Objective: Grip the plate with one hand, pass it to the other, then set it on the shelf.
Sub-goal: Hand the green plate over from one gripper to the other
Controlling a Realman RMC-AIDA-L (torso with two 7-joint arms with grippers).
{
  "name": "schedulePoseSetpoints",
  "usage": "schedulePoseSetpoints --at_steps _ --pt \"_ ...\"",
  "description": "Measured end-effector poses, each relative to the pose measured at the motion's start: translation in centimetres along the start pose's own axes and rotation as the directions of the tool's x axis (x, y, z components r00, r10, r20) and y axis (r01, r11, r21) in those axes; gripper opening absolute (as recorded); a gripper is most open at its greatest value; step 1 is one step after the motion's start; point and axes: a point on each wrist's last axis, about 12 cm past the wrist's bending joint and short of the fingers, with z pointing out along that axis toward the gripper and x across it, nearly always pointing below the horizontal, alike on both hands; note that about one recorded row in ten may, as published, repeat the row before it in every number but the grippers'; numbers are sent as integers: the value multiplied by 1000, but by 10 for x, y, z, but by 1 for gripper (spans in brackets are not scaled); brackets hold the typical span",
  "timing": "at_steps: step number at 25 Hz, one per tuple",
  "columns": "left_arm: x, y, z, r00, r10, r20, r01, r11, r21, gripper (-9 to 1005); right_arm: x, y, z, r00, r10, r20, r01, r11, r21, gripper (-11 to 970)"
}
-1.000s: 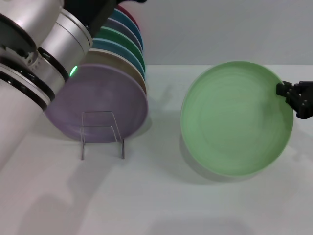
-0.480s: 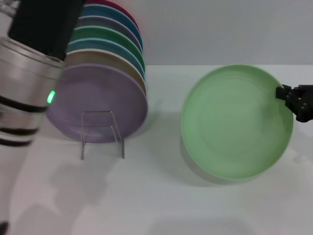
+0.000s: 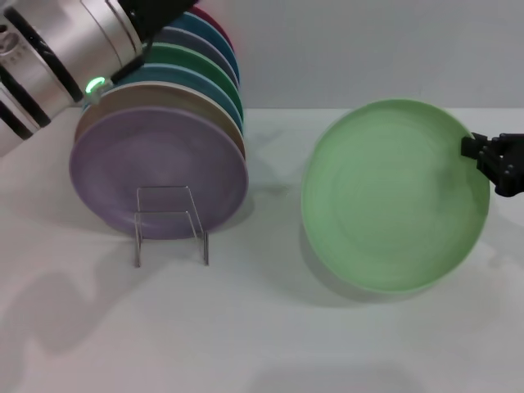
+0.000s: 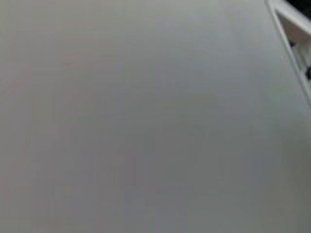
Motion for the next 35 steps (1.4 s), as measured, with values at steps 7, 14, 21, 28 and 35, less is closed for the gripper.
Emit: schedulePoseSetpoints --at_steps 7,14,21,28,35 --pt "14 3 2 988 -19 -155 7 997 -79 759 -3 1 2 1000 -9 14 9 1000 -6 29" --pt "18 -11 16 882 46 -469 -83 995 -58 759 -3 1 1 1000 -13 25 13 1000 -4 34" --pt "-4 -14 23 844 23 -535 -11 1000 25 760 -6 2 2 997 -36 61 36 999 -10 40" --pt "-5 -2 10 857 67 -510 -19 995 98 759 -8 5 4 996 -51 73 53 998 -30 45" --pt "15 -15 13 826 35 -562 62 987 151 760 -17 9 9 990 -90 110 97 993 -61 51"
